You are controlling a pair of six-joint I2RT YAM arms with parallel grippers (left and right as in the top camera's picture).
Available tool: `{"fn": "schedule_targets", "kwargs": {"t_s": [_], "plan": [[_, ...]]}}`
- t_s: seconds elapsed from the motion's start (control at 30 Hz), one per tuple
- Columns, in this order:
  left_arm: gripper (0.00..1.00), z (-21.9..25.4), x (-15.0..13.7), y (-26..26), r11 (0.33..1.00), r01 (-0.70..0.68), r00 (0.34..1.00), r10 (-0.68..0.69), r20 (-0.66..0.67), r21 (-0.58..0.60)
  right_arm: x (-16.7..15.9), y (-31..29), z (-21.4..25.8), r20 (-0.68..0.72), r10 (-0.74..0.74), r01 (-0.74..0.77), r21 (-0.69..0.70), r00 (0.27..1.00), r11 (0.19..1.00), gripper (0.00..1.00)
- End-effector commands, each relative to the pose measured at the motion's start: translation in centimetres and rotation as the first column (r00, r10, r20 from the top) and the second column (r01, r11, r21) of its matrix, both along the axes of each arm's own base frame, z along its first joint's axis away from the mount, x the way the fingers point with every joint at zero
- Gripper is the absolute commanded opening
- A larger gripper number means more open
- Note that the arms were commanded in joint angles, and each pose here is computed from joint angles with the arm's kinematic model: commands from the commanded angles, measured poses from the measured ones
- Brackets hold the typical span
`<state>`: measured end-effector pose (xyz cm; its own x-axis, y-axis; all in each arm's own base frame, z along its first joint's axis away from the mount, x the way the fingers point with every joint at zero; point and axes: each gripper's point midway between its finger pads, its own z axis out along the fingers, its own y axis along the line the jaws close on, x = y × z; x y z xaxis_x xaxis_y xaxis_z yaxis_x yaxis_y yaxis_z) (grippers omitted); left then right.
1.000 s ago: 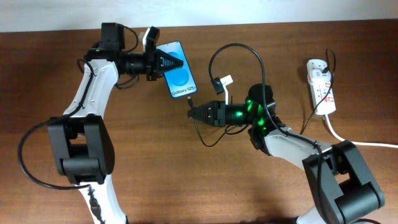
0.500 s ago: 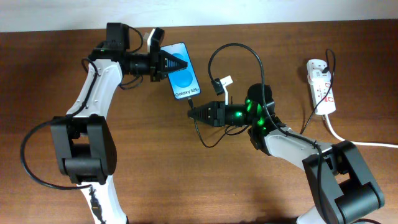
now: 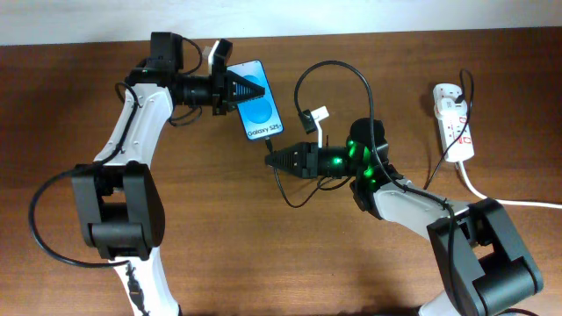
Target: Plug charger to phone and switch on socket
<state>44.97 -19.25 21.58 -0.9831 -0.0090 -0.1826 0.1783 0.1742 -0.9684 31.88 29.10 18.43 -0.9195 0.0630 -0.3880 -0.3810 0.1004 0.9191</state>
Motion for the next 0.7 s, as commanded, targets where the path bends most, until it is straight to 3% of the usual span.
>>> {"fn": "schedule_targets", "kwargs": {"t_s": [0.0,0.67], "plan": [[0.00,1.16,-0.21,0.04,1.000,0.000,1.000,0.000,0.025,-0.003,0.38,-0.10,0.57,0.031,-0.002,0.002,0.008,1.000,1.000,0.04],[0.00,1.39,-0.23,0.29,1.000,-0.003,1.000,0.003,0.000,-0.018,0.47,-0.11,0.56,0.031,-0.007,0.007,0.007,0.999,1.000,0.04]]}}
